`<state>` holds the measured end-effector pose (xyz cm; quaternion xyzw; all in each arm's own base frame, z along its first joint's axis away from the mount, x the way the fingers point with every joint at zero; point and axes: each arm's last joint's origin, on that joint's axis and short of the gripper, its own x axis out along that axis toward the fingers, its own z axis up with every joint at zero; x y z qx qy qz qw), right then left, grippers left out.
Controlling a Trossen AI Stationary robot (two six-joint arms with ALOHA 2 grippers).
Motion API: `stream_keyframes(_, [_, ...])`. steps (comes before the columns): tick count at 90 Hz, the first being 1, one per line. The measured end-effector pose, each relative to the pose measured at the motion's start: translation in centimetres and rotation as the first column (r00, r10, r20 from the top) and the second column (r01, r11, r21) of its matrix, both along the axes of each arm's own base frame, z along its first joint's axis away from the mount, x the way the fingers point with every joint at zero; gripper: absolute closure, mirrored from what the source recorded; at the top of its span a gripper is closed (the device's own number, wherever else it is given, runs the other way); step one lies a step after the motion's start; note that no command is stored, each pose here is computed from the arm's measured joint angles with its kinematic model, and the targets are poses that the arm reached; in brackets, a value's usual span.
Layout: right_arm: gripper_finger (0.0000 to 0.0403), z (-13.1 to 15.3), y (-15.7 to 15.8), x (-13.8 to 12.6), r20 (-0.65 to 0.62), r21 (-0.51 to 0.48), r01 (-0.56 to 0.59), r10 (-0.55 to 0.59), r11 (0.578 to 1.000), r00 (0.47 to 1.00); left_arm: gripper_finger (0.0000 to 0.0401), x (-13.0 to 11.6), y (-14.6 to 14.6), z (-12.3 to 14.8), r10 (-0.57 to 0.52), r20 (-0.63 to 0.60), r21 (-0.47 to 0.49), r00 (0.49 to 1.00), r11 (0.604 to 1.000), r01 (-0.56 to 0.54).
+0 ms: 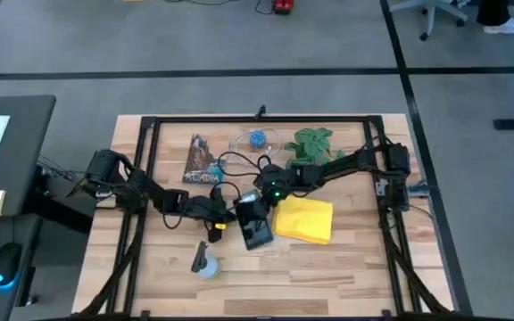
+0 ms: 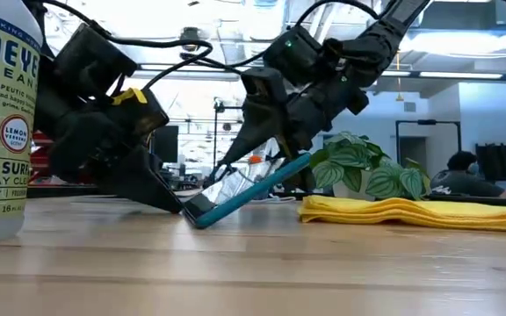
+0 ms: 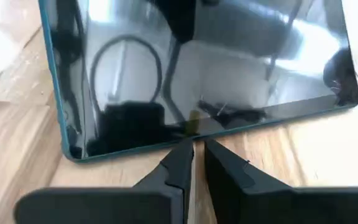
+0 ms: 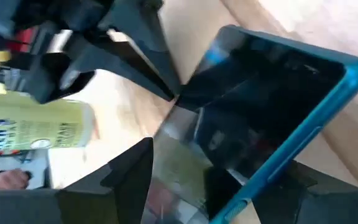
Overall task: Apply microfiber cloth
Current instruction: Spray the front of the blue tablet
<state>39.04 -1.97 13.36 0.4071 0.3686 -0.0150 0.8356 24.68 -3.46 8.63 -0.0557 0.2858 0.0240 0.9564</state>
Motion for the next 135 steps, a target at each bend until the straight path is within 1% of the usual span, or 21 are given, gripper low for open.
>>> stream_keyframes(5, [0.0212,0.0,0.1,0.0,-0.002,-0.003,-0.003,0.003,1.000,1.000,0.0377,0.3,0.0,0.2,0.004,0.011,0.001,1.000,1.000,-0.004])
stream_keyframes(10, [0.0242,0.0,0.1,0.0,0.005,-0.017,-0.009,0.009,1.000,1.000,0.0377,0.5,0.0,0.4,0.012,0.023,0.004,1.000,1.000,-0.012])
stream_keyframes(19, [0.0321,0.0,0.4,0.0,0.011,-0.042,-0.017,0.017,0.999,1.000,0.0377,0.8,0.0,0.6,0.036,0.028,0.018,0.999,0.999,-0.037])
stream_keyframes(23, [0.0358,0.2,0.5,0.1,0.015,-0.035,-0.015,0.016,0.999,1.000,0.0377,0.8,0.0,0.7,0.043,0.035,0.007,0.998,0.999,-0.044])
stream_keyframes(25, [0.0369,0.3,0.5,0.1,0.020,-0.032,-0.018,0.019,0.999,1.000,0.0377,0.8,-0.1,0.8,0.046,0.041,0.000,0.998,0.999,-0.046])
stream_keyframes(36, [0.0374,1.9,0.4,-0.2,0.065,-0.094,-0.019,0.026,0.995,0.998,0.0377,0.6,0.0,1.7,0.089,0.043,-0.034,0.995,0.996,-0.087])
stream_keyframes(41, [0.0376,3.3,0.5,-0.6,0.082,-0.153,-0.019,0.032,0.988,0.996,0.0377,0.3,0.0,2.4,0.114,0.039,-0.054,0.993,0.992,-0.112])
stream_keyframes(46, [0.0384,5.2,0.7,-1.4,0.097,-0.229,-0.024,0.048,0.973,0.994,0.0377,-0.1,-0.2,3.0,0.138,0.026,-0.057,0.990,0.989,-0.136])
stream_keyframes(53, [0.0389,8.1,1.2,-3.2,0.089,-0.353,-0.024,0.059,0.935,0.994,0.0377,-1.2,-0.4,3.1,0.184,-0.038,-0.014,0.982,0.983,-0.185])
stream_keyframes(62, [0.0389,11.2,2.4,-6.1,0.034,-0.488,-0.012,0.033,0.873,0.999,0.0377,-1.9,-0.8,4.3,0.253,-0.015,0.024,0.967,0.967,-0.252])
stream_keyframes(70, [0.0389,13.3,3.7,-8.7,0.005,-0.568,0.007,-0.005,0.823,1.000,0.0377,-2.5,-0.9,4.4,0.284,-0.033,0.052,0.958,0.958,-0.283])
stream_keyframes(76, [0.0389,13.9,4.6,-10.3,-0.007,-0.615,0.015,-0.025,0.788,1.000,0.0377,-2.6,-1.1,4.5,0.283,-0.025,0.052,0.959,0.958,-0.281])
stream_keyframes(81, [0.0389,13.5,5.2,-11.4,-0.014,-0.631,0.019,-0.036,0.776,0.999,0.0377,-2.5,-1.2,4.6,0.283,-0.012,0.048,0.959,0.958,-0.282])
stream_keyframes(89, [0.0389,11.9,5.7,-12.6,-0.024,-0.645,0.016,-0.041,0.764,0.999,0.0377,-2.5,-1.2,4.4,0.284,-0.022,0.055,0.959,0.958,-0.282])
stream_keyframes(94, [0.0389,10.7,5.9,-13.1,-0.010,-0.659,0.031,-0.049,0.751,0.999,0.0377,-2.5,-1.2,4.3,0.285,-0.026,0.055,0.958,0.958,-0.283])
stream_keyframes(97, [0.0389,10.0,6.0,-13.2,0.014,-0.659,0.050,-0.054,0.751,0.998,0.0377,-2.5,-1.2,4.2,0.285,-0.027,0.055,0.958,0.957,-0.283])
stream_keyframes(102, [0.0389,9.0,6.1,-13.2,0.066,-0.648,0.083,-0.053,0.757,0.996,0.0377,-2.4,-1.2,4.3,0.287,-0.026,0.051,0.958,0.957,-0.285])
stream_keyframes(114, [0.0389,7.4,5.9,-12.7,0.199,-0.633,0.161,-0.041,0.757,0.979,0.0377,-2.4,-1.3,4.2,0.285,-0.027,0.047,0.958,0.958,-0.284])
stream_keyframes(121, [0.0389,6.7,5.6,-12.2,0.231,-0.635,0.183,-0.042,0.751,0.972,0.0377,-2.4,-1.3,4.2,0.286,-0.028,0.046,0.958,0.958,-0.284])
stream_keyframes(135, [0.0389,4.9,5.2,-10.3,0.273,-0.636,0.219,-0.050,0.740,0.961,0.0377,-2.5,-1.3,4.2,0.286,-0.032,0.045,0.958,0.958,-0.284])
